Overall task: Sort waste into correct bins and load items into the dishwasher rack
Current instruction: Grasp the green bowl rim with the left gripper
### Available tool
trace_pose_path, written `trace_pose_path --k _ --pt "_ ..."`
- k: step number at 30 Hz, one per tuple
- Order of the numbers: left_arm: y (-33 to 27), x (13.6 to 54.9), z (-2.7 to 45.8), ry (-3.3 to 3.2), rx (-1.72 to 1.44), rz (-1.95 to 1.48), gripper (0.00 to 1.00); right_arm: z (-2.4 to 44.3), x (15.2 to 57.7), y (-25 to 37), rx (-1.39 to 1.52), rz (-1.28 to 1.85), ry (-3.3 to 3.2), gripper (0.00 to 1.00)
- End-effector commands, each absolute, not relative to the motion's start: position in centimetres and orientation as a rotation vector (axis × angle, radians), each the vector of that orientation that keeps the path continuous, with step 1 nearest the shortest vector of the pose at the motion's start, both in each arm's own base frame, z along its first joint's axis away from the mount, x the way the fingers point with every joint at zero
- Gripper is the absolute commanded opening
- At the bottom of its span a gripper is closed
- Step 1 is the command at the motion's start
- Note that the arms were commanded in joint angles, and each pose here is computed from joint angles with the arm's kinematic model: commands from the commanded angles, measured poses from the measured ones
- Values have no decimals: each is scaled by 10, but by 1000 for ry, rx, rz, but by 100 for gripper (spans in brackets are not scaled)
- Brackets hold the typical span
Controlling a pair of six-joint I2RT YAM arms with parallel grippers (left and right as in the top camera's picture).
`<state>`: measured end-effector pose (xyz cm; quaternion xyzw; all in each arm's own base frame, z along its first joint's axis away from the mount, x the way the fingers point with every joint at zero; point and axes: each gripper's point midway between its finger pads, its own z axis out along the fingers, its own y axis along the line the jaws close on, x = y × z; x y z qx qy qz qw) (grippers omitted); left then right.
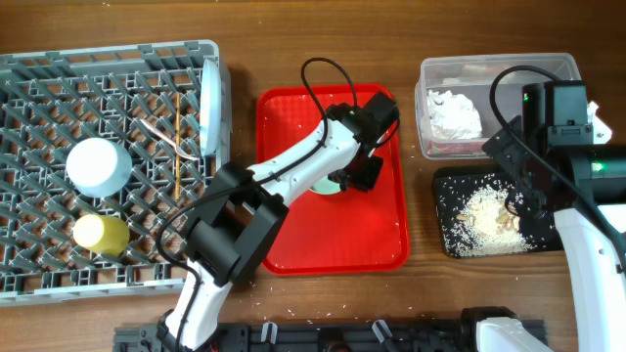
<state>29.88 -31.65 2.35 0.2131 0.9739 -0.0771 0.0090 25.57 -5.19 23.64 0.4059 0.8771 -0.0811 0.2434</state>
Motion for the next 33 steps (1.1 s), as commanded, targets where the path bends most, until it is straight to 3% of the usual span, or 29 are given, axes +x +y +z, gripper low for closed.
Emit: trace_pose_path --k 1,5,18,33 --pt "-318 293 17 3063 673 -245 34 240 256 -52 1119 -208 2379 100" --pt "-318 293 17 3063 673 -245 34 240 256 -52 1119 -209 2379 100" --pt "-318 293 17 3063 673 -245 8 240 256 -52 1119 -209 2379 100" --pt "-318 293 17 3063 674 -245 4 240 256 -52 1120 -208 2379 100"
